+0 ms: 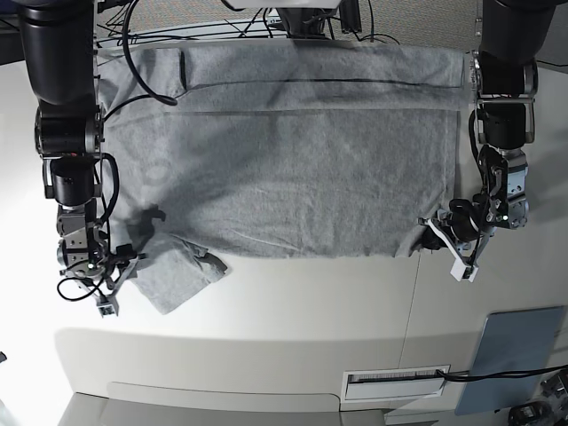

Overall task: Fold the T-shirt properly
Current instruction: 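Grasp the opposite edge with both grippers, then lift and fold that edge over onto the first fold with both grippers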

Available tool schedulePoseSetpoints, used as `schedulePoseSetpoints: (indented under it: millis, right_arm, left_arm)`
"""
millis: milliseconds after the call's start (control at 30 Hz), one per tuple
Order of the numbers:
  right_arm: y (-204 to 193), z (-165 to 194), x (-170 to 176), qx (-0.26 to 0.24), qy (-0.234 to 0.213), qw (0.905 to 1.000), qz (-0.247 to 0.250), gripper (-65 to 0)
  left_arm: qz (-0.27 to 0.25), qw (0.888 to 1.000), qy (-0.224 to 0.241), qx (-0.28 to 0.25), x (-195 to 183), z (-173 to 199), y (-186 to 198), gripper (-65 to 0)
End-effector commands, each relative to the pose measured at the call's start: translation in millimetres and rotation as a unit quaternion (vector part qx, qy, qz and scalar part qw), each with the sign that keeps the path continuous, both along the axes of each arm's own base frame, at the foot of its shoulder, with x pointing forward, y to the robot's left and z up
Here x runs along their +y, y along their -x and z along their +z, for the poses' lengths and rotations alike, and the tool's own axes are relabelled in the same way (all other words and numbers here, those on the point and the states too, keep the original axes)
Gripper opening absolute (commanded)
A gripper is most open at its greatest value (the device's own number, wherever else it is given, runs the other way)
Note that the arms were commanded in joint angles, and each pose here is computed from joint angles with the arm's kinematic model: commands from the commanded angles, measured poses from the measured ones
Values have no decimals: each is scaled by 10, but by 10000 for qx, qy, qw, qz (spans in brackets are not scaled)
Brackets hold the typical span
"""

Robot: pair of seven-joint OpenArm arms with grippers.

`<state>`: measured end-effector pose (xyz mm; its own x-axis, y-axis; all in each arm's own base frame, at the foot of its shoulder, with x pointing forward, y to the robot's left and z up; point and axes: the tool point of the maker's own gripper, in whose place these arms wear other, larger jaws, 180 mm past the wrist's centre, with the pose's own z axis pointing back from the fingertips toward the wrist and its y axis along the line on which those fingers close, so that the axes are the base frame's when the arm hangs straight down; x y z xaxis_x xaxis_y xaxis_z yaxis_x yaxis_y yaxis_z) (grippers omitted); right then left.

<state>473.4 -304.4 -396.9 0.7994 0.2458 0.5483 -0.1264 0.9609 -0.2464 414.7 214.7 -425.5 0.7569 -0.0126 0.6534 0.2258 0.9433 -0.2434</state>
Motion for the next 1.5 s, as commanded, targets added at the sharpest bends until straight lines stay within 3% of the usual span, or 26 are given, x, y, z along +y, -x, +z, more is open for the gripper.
schedulePoseSetpoints:
  millis: [0, 133, 300, 433, 600, 867, 1033, 1300, 1467]
  right_arm:
    - [-148, 226, -57, -266, -74, 9996, -51, -324]
    - [-9, 72, 5, -101, -588, 9980, -225, -324]
    - [159, -113, 23, 122, -692, 9973, -227, -338]
    - [224, -176, 17, 242, -668, 9972, -234, -469]
    - [194, -151, -143, 59, -139, 9996, -244, -644]
    - [-37, 196, -221, -572, 233, 9975, -340, -650]
    - [-77, 453, -233, -880, 493, 9946, -255, -650]
    - [214, 669, -398, -1189, 1095, 9867, -194, -650]
    - [454, 770, -417, -1294, 1433, 9812, -39, -650]
  left_arm:
    - [-36, 9998, -167, 94, 68, 16, -5, -650]
    - [-36, 9998, -167, 94, 68, 16, -5, -650]
    - [-35, 9998, -167, 93, 68, 17, -5, -650]
    - [-35, 9998, -165, 92, 68, 17, -6, -650]
    - [-33, 9998, -164, 87, 68, 18, -7, -650]
    - [147, 9986, 145, -487, 54, 233, -179, -650]
    - [44, 9973, 63, -737, 45, 400, -252, -650]
    - [-194, 9924, -269, -1185, 115, 657, -137, -650]
    - [115, 9908, -143, -1341, 239, 714, 38, -650]
